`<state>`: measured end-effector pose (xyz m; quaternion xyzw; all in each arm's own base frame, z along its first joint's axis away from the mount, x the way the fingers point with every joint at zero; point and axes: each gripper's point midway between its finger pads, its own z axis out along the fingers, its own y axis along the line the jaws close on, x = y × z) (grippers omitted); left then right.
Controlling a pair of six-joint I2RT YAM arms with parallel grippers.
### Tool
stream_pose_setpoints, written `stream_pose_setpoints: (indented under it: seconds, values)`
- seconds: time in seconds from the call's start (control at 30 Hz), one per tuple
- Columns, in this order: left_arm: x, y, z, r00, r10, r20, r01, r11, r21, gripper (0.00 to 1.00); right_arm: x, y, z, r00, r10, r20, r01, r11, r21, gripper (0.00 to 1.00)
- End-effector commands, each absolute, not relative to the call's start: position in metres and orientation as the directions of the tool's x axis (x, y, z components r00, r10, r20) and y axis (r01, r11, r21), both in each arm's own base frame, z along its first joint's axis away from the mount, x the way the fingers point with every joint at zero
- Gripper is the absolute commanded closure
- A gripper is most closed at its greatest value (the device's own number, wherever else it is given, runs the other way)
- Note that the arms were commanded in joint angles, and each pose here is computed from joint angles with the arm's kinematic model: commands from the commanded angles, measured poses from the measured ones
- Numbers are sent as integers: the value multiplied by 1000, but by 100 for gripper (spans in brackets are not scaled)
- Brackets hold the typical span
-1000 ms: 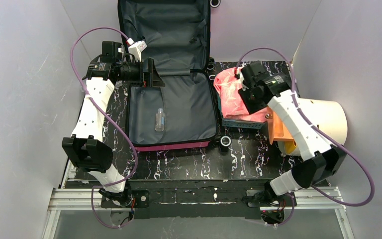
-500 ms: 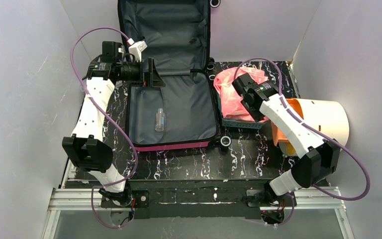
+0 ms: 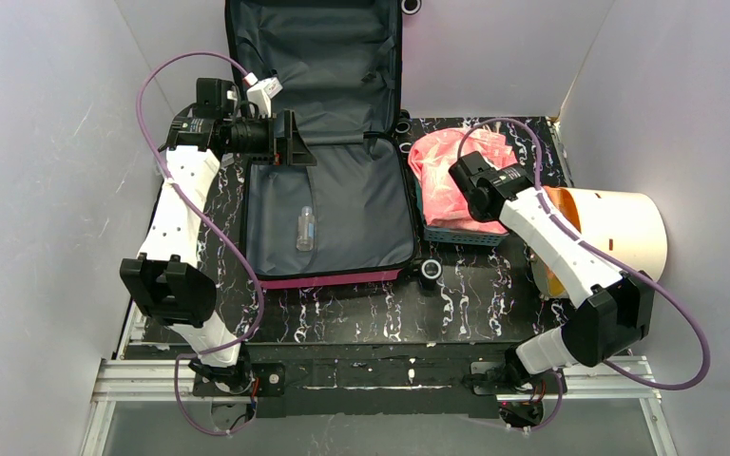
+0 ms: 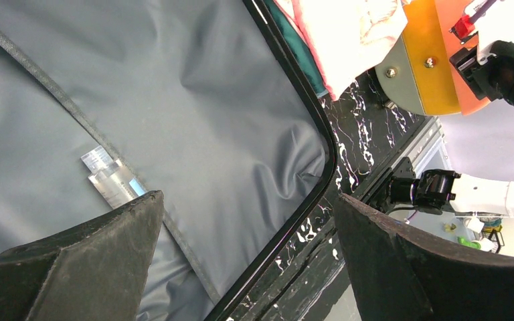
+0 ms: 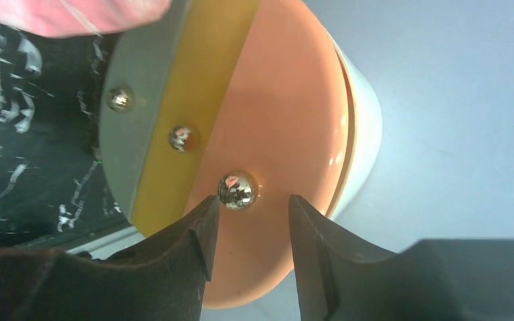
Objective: Open, take out, and arrange the luggage
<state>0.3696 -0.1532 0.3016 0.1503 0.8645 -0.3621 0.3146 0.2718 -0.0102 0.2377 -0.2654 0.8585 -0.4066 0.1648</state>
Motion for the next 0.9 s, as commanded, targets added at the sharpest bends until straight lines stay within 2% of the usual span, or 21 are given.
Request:
stream_pose_setpoints:
  seconds: [0.0,0.27,0.67,0.8,0.87]
  values:
    - [370,-153,312,-743,31,-668,511,671,-537,2,261,-45,260,-840,-541,-38,-251,449,-858,50]
    - [370,-153,310,-750,28,-660,509,663,-549,2,274,-72,239,-888,-458,-41,-188,443,-876,51]
    - [370,-149,311,-757,15,-653,500,657,-565,2,276,-73,237,-880,-475,-29,-192,410,-892,53]
    - [371,-149,312,-755,14,-655,501,656,-564,2,281,-22,221,-772,-631,-70,-350,515,-782,49]
    - [371,-149,312,-756,12,-654,500,656,-566,2,275,0,208,-686,-727,-4,-475,453,-755,48]
